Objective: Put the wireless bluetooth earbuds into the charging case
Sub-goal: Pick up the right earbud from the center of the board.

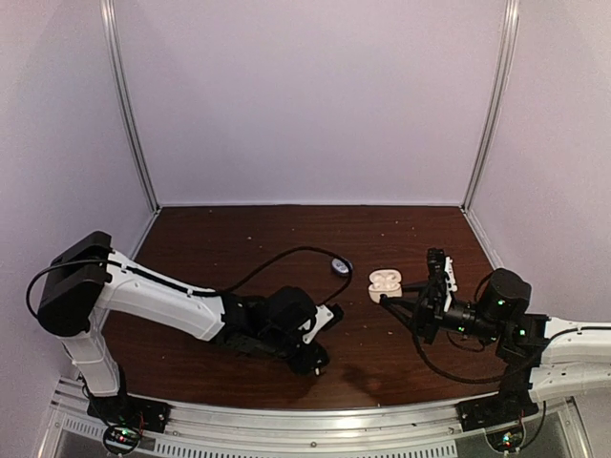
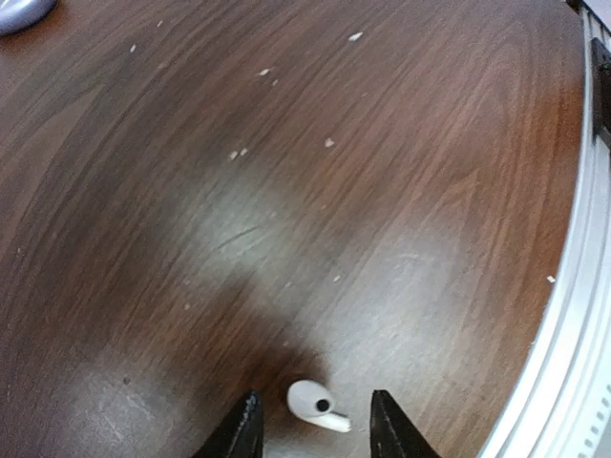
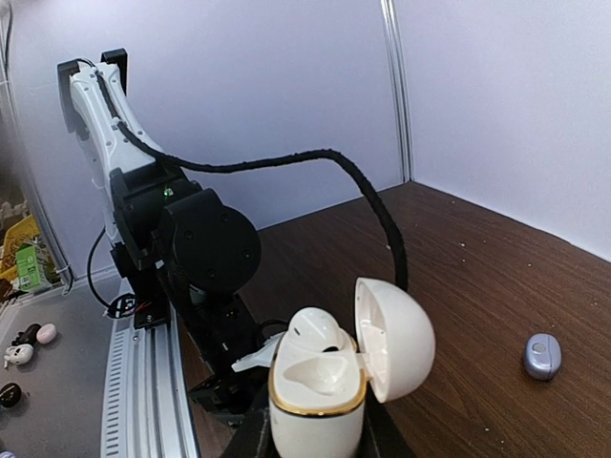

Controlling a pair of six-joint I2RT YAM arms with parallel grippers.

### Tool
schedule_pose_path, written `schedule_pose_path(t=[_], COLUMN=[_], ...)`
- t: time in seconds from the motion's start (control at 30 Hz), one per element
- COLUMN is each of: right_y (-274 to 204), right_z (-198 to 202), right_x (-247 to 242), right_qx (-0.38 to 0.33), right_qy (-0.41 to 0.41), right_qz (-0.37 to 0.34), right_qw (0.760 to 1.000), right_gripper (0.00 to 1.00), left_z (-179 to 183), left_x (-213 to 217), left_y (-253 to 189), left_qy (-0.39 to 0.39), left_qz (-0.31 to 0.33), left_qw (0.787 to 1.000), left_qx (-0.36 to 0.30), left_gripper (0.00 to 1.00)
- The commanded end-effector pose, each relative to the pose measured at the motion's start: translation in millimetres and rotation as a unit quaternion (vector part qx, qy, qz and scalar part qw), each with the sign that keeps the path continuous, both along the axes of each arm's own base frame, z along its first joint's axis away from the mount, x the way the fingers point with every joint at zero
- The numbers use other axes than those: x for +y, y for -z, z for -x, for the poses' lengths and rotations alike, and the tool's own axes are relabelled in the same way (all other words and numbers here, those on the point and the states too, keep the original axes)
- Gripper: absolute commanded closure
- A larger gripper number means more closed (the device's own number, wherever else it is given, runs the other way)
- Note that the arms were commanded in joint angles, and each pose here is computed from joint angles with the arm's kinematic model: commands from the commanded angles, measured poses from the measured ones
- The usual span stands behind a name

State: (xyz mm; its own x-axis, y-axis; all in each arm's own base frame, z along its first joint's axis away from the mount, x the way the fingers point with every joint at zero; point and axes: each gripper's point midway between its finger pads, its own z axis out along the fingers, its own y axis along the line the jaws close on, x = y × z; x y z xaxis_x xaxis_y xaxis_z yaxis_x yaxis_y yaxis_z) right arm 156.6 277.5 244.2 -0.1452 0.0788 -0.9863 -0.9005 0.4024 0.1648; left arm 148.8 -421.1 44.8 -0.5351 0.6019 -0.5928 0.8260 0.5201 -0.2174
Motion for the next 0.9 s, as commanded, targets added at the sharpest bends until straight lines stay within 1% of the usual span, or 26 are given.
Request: schedule_pose_path(t=[0.0, 0.13, 0.37, 0.5, 0.7, 0.77, 0.87], right_y=[-11, -12, -11, -11, -10, -10, -10], right_z=[-3, -3, -2, -3, -3, -3, -3], right_x=[-3, -3, -3, -3, -4, -4, -4], right_qx=[-0.012, -0.013, -0.012, -0.014, -0.014, -0.014, -0.013], right_qy=[0.01, 0.01, 0.007, 0.009, 0.011, 0.011, 0.011], right_qz=[-0.011, -0.012, -0.01, -0.009, -0.01, -0.009, -0.009], right_qw=[1.0, 1.0, 1.0, 1.0, 1.0, 1.0, 1.0], right_gripper=[1.0, 1.0, 1.0, 1.0, 1.0, 1.0, 1.0], left_z=[10, -8, -17, -13, -7, -7, -5], left_x=[-16, -7, -2, -1, -1, -2, -3], left_y=[-8, 3, 5, 7, 18, 18, 20], left_qy=[0.02, -0.027, -0.053, -0.05, -0.04, -0.038, -0.034], left_qz=[-0.02, -0.072, -0.113, -0.115, -0.123, -0.122, -0.121], left_qw=[1.0, 0.997, 0.991, 0.992, 0.992, 0.992, 0.992], left_qx=[-0.011, -0.03, -0.037, -0.027, -0.01, -0.011, -0.007], left_gripper=[0.6, 0.59, 0.57, 0.6, 0.68, 0.69, 0.67])
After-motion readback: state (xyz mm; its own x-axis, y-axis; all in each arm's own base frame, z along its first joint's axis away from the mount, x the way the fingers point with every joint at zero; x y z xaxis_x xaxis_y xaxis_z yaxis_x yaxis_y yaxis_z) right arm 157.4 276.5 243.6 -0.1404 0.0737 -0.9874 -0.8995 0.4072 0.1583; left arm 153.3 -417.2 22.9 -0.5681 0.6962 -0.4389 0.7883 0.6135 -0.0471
